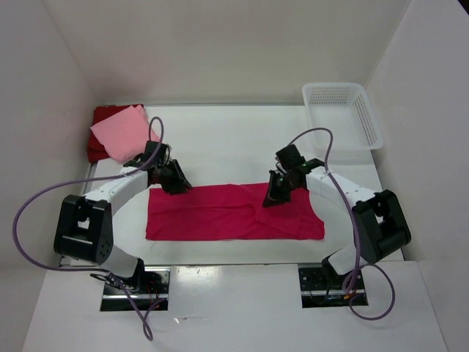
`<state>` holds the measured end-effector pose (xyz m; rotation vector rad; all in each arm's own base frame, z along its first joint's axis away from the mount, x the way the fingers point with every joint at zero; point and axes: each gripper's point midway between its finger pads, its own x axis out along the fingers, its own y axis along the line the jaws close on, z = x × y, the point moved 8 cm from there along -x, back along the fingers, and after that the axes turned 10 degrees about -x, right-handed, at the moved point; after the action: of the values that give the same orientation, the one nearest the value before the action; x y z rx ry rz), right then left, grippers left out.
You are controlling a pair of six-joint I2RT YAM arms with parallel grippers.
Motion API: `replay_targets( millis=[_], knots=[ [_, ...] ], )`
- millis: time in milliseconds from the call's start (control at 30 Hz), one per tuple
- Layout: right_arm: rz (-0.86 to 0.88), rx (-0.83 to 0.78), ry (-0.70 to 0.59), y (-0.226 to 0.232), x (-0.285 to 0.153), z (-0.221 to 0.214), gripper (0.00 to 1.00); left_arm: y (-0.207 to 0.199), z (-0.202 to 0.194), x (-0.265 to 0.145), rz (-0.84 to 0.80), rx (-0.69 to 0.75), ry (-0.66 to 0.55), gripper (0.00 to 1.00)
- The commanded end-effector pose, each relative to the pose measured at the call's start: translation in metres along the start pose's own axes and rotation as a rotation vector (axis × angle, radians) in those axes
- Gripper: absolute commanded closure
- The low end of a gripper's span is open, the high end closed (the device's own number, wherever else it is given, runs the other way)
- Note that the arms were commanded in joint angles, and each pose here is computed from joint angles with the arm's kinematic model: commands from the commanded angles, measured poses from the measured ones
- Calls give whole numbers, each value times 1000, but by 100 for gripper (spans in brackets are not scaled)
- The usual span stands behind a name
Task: Fold and stack the t-shirts
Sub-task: Rotate the tshirt 90 degrees
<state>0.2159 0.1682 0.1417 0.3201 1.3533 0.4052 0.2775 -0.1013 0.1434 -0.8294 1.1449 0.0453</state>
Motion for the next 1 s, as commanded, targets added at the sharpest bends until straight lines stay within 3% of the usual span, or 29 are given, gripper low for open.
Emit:
replay_targets(
  millis=[0,133,467,633,667,700,733,767,833,867,933,967],
  knots=[
    [-42,111,-207,-16,9,36,96,0,-10,21,-8,15,93,63],
    [-144,215,-276,-38,32,57,99,25,-14,34,28,-68,163,63],
    [-139,281,-192,-42,81,86,99,95,15,12,121,-312,90,65],
    [-93,209,-241,-15,101,177,99,81,22,-24,37,-275,23,64],
    [-123,216,-187,-25,132,185,99,73,18,-34,16,-247,8,63],
    [-41,169,-277,2,119,233,99,64,14,-39,-1,-214,6,63],
    [-36,149,-251,9,124,242,99,58,9,-49,-21,-189,-10,63],
    [2,107,-315,26,130,276,99,53,7,-53,-39,-167,-22,62],
    [27,64,-317,42,128,291,99,49,-9,-62,-55,-141,-15,60],
    [97,9,-406,60,114,315,99,49,-11,-64,-62,-136,-23,59],
    [213,-59,-477,91,77,320,94,47,-20,-68,-73,-113,-19,57],
    [273,-69,-454,101,65,318,91,47,-22,-69,-73,-117,-6,57]
  ],
)
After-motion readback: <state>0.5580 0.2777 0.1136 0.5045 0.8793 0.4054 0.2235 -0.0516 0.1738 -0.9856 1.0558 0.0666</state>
